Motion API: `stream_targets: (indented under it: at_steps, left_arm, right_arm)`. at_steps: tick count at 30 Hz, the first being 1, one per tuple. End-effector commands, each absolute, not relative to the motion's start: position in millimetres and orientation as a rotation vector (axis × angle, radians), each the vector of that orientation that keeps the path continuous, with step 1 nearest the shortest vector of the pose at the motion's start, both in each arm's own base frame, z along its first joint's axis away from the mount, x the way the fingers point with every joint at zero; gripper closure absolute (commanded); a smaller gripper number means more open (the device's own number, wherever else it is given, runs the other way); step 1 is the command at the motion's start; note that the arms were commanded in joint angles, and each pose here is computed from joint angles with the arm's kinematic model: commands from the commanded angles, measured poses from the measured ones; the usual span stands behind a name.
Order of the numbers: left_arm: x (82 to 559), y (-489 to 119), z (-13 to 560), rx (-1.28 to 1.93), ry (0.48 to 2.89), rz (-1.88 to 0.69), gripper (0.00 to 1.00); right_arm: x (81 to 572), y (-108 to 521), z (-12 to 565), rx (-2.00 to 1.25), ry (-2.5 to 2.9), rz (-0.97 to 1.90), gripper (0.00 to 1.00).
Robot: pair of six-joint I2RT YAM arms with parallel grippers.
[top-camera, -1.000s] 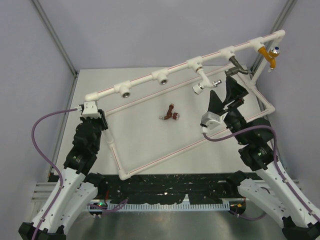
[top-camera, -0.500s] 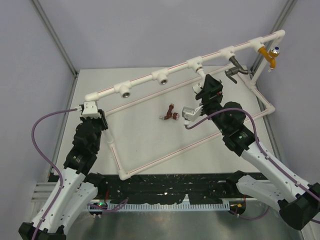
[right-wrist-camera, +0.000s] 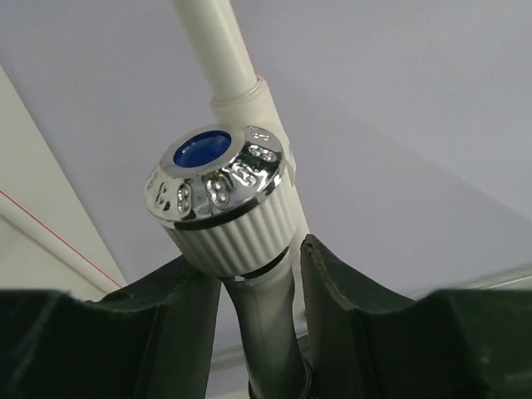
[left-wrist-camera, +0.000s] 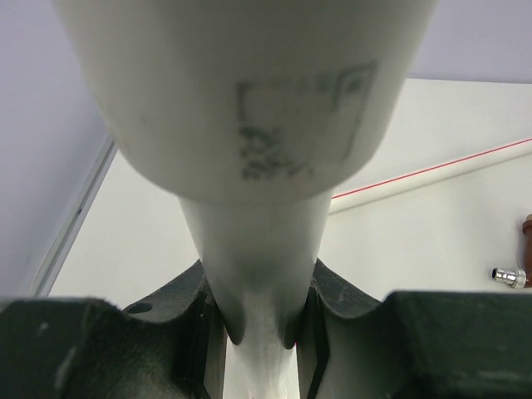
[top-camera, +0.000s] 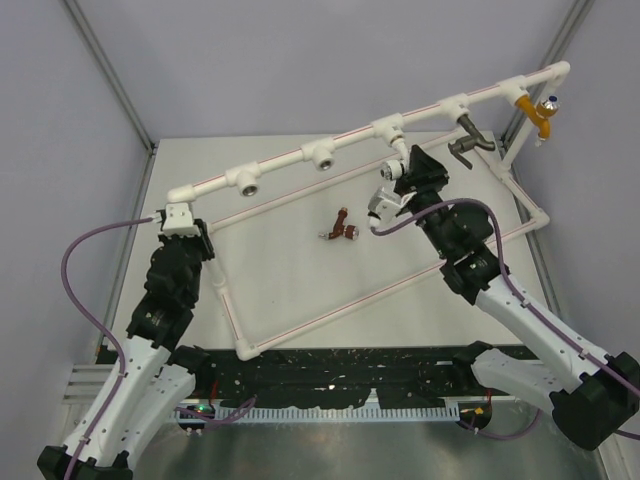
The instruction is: Install the water faucets
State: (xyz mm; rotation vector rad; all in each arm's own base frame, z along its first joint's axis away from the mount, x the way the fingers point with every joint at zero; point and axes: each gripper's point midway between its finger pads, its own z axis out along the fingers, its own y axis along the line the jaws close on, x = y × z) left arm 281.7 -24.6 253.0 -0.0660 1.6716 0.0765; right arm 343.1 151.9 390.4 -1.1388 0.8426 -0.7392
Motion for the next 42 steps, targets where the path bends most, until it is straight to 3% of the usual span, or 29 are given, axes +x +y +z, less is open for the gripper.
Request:
stream_targets:
  at_steps: [1,6,8,12,18,20,21,24,28,32,39,42]
  left_arm:
    - [278.0,-21.8,250.0,0.015,1.705,0.138,1.00]
    - [278.1,-22.1,249.3,0.017,1.708,0.138,1.00]
    - [278.1,-22.1,249.3,0.017,1.708,0.138,1.00]
    - [278.0,-22.3,248.9,0.019,1.709,0.137,1.00]
    - [277.9,-21.6,249.7,0.015,1.707,0.138,1.00]
    - [277.9,-21.8,250.4,0.015,1.705,0.138,1.00]
    - [278.1,-22.1,249.3,0.017,1.708,0.138,1.00]
    - [278.0,-21.5,249.3,0.015,1.708,0.140,1.00]
    - [278.2,-21.9,248.9,0.016,1.709,0.139,1.00]
    - [278.4,-21.9,250.0,0.015,1.707,0.138,1.00]
    - [278.8,-23.1,248.4,0.021,1.711,0.135,1.00]
    - [279.4,-24.1,248.0,0.025,1.712,0.131,1.00]
  right_arm:
    - [303.6,185.8,450.1,-0.764,0.787,-0.115,0.61]
    - [278.0,177.9,500.7,-0.251,0.744,0.495,0.80]
    - [280.1,171.9,508.7,0.001,0.779,0.794,0.80]
    - [283.1,143.5,516.2,0.381,0.680,1.096,0.83]
    - [299.9,97.0,496.1,0.878,0.590,1.280,0.80]
    - [299.3,93.7,492.0,0.890,0.606,1.251,0.67]
    - [297.5,91.7,491.3,0.881,0.609,1.236,0.54]
    - [292.7,94.7,493.0,0.754,0.635,1.139,0.27]
    - [286.8,90.2,487.8,0.624,0.657,0.990,0.20]
    - [278.4,80.8,483.5,0.424,0.732,0.658,0.14]
    - [263.4,81.5,484.7,-0.058,0.809,0.100,0.12]
    - [259.0,95.9,495.0,-0.179,0.790,0.082,0.12]
